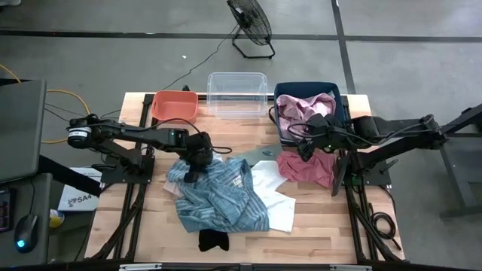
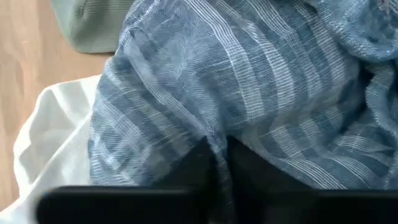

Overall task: Pick & Place Cloths
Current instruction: Put the blue polo shirt into the blue bin

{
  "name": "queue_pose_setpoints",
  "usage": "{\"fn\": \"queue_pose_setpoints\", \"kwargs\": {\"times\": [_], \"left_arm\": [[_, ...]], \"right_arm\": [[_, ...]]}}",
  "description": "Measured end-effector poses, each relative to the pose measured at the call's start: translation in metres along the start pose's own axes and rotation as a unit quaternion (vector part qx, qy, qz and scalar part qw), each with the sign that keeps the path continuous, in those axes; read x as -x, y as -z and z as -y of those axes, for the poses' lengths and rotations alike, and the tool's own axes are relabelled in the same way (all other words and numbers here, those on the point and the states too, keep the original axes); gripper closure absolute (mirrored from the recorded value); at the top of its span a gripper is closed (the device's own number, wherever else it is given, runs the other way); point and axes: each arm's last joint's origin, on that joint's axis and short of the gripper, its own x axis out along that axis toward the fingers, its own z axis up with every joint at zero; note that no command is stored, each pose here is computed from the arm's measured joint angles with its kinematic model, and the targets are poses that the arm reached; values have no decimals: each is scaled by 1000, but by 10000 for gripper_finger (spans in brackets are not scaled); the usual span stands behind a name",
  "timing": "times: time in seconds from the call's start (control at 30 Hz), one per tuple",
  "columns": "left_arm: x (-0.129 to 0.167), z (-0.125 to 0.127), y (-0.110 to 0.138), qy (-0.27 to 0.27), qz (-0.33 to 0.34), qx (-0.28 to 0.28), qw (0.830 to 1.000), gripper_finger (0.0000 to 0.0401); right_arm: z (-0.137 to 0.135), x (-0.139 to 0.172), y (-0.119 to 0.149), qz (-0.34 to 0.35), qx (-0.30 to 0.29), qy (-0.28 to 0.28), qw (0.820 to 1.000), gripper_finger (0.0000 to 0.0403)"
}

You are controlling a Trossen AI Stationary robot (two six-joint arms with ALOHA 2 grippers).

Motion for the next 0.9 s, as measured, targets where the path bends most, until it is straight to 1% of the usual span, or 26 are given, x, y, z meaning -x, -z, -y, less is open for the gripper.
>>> {"fn": "queue_pose_setpoints", "kwargs": {"times": [0.1,0.17,0.27,0.37,0.47,0.6,0.73,0.83,0.9], "left_arm": [[7,1,-6,1,-4,1,1000,391],[18,3,-14,0,-3,0,1000,396],[41,6,-30,-8,3,-20,1000,397],[70,10,-50,-34,30,-45,998,398],[101,14,-69,-77,47,-69,993,399],[151,21,-95,-132,90,-93,983,399],[196,31,-113,-155,150,-113,970,400],[230,39,-123,-170,205,-127,955,400],[250,44,-128,-181,240,-143,943,400]], "right_arm": [[0,0,0,0,0,0,1000,135],[0,0,0,0,0,0,1000,135],[0,0,0,1,-1,-1,1000,135],[-1,0,-1,5,-3,-5,1000,135],[-2,0,-2,10,-6,-9,1000,135],[-3,0,-3,15,-5,-11,1000,135],[-4,0,-4,20,-8,-16,1000,135],[-4,0,-5,24,-2,-20,1000,135],[-6,0,-7,33,2,-27,999,135]]}}
